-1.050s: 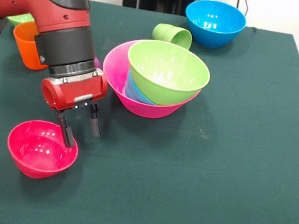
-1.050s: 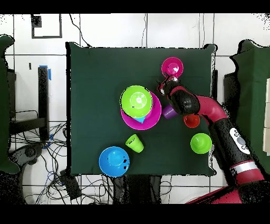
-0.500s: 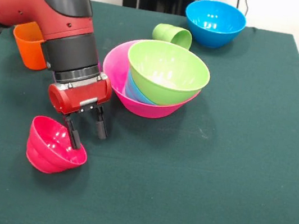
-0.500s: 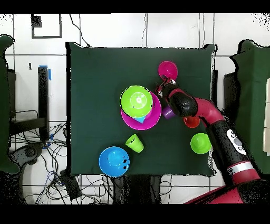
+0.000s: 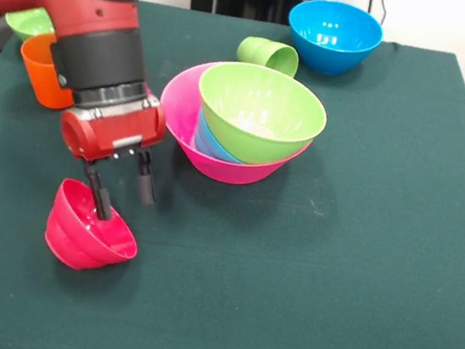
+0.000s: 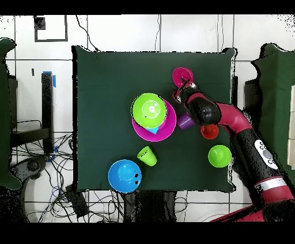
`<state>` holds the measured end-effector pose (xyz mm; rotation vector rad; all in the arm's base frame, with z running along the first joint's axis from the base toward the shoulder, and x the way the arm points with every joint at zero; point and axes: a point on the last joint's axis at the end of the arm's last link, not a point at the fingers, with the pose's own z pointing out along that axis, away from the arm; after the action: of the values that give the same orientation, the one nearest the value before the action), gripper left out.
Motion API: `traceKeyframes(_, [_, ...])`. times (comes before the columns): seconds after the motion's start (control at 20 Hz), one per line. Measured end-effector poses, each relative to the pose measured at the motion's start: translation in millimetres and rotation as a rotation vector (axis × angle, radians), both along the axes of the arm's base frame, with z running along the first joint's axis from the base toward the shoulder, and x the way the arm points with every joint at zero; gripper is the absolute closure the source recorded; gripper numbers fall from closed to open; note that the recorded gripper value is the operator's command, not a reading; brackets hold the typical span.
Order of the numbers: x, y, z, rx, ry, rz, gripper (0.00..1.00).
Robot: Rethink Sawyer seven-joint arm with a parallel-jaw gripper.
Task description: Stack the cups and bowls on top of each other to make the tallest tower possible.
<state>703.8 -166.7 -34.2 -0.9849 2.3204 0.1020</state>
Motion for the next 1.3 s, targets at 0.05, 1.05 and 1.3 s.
traceKeyframes(0.05, [4.7,-3,9,-0.008,-0.007,-0.003,0.0])
traceKeyframes(1.05, [31.1,-18,64,-0.064,-0.054,-0.013,0.0])
traceKeyframes(1.3, [30.7,-18,64,-0.065,-0.053,-0.013,0.0])
